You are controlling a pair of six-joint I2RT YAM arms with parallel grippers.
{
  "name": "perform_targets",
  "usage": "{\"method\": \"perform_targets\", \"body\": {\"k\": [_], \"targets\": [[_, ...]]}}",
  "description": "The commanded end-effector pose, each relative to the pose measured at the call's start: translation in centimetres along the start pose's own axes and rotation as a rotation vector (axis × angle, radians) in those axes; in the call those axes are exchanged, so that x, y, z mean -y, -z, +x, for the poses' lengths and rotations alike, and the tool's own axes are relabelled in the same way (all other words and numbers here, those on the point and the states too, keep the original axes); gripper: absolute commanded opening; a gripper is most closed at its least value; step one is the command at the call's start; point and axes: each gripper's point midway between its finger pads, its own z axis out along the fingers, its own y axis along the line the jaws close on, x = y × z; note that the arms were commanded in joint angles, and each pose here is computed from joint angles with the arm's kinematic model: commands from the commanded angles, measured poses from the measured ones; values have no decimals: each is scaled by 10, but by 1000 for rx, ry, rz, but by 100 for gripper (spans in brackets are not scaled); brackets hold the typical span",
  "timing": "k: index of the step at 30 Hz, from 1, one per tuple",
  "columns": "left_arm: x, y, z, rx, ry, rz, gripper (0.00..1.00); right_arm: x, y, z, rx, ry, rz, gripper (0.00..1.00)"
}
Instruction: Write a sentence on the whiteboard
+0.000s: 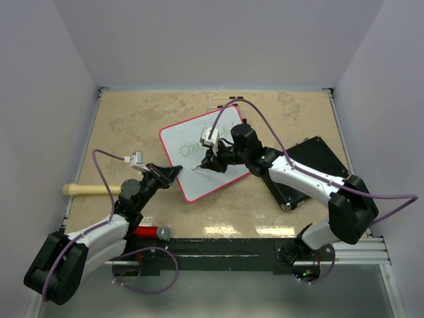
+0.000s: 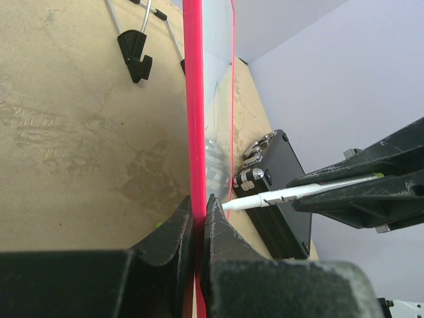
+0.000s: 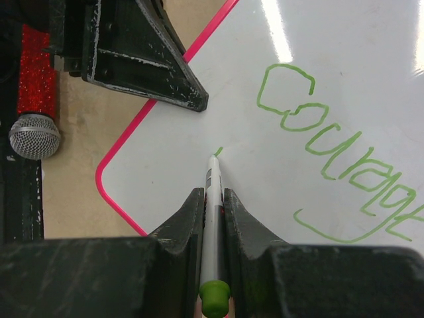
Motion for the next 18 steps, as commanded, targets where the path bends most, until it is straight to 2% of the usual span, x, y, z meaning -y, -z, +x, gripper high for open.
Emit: {"method": "perform_targets", "body": {"k": [1,18], "targets": [[-4,7,11,-24,-79,24,0,-7,5,-4,-11,47,-38,0],[-4,7,12,-31,-85,28,0,26,12,-10,-26,40,115,0]]}}
